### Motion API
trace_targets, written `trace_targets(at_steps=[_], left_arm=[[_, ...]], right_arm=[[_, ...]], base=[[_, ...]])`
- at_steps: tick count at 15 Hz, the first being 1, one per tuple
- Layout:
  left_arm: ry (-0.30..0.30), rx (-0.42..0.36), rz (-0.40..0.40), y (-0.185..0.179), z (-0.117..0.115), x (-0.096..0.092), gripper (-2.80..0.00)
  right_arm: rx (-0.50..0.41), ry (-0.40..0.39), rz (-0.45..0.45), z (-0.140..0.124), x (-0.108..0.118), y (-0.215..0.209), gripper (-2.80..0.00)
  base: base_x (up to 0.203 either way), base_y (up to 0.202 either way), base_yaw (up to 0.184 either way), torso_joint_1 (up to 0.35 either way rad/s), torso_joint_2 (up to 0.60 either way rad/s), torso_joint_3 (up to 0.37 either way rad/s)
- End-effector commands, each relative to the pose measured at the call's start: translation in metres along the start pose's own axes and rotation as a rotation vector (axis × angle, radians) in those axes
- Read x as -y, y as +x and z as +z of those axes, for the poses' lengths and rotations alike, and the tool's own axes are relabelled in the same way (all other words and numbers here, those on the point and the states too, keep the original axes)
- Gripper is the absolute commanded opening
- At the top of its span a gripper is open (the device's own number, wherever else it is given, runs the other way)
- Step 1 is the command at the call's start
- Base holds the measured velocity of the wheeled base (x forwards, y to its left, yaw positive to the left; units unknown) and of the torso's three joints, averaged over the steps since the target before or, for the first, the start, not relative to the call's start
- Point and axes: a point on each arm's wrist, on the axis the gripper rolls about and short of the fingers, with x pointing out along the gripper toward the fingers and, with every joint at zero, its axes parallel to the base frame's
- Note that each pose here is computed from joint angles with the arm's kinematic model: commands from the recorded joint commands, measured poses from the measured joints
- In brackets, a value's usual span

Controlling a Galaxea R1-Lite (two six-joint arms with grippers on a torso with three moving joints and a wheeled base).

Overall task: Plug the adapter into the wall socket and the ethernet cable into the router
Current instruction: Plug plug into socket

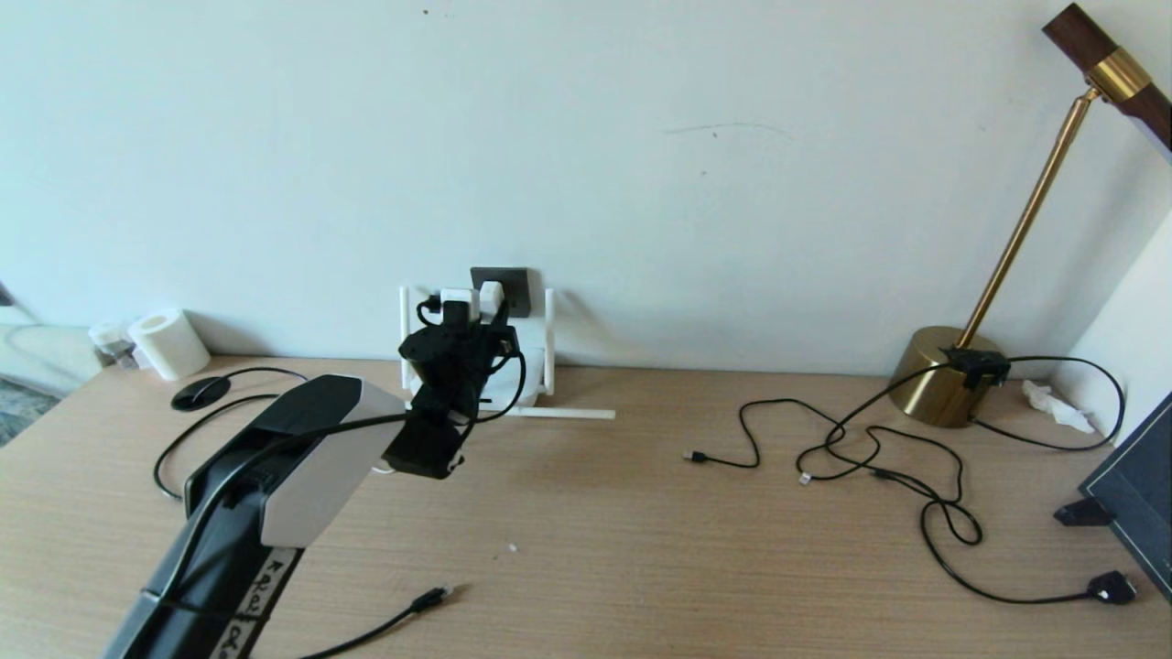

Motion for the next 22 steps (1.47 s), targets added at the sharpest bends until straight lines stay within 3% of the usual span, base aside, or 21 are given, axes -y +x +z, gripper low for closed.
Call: trace_targets(at_steps=[1,22], left_arm=[[0.001,0.0,0.001,-0.0007,-0.002,-0.0002,-2.8],[0.004,-0.007,0.002,0.0038,0.002,-0.0041,-2.8]], right_arm=[[0.0,0.001,0.0,-0.0001,0.0,0.0,0.0],[0.0,0.0,-0.001,-0.0001,0.0,0.0,0.0]], base=[[0.0,0.0,0.0,0.0,0.0,0.0],[0.0,0.0,0.0,0.0,0.0,0.0]])
